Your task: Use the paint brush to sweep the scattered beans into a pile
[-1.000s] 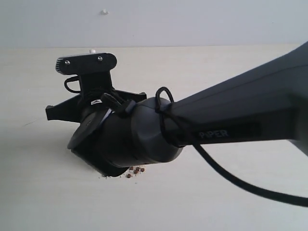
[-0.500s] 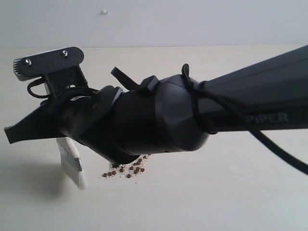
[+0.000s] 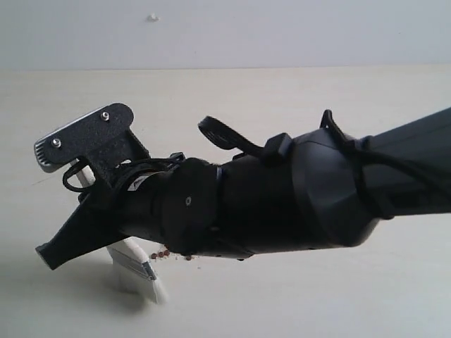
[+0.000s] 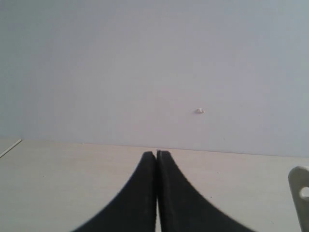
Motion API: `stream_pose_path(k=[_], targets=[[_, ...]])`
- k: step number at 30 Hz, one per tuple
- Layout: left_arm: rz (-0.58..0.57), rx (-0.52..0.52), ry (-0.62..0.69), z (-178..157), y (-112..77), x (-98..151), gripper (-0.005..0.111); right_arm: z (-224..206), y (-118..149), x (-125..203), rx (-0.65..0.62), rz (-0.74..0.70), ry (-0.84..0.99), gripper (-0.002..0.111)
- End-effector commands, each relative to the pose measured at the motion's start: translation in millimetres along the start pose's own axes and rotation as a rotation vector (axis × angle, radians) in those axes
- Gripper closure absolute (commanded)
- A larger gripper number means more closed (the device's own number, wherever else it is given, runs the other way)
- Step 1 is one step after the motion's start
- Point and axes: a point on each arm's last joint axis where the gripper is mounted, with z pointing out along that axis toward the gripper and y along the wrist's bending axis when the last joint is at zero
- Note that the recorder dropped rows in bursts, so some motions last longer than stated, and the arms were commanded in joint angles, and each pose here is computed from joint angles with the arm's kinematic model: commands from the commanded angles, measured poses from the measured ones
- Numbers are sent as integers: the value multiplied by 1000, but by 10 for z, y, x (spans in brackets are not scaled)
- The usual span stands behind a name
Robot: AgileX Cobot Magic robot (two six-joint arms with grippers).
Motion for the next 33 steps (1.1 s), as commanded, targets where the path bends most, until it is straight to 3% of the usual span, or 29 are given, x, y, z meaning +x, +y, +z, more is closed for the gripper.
stream_pose_path(k=[1,9,33], targets=[[-4,-7,-3,-5,7,7,107,-40,-42,53,15,-92,-40,108],[-4,-7,-3,-5,7,7,107,-136,-27,284,-113,-120,-262,108],[-4,-7,-3,-5,7,7,107,-42,-784,388,31,-93,-251,108]])
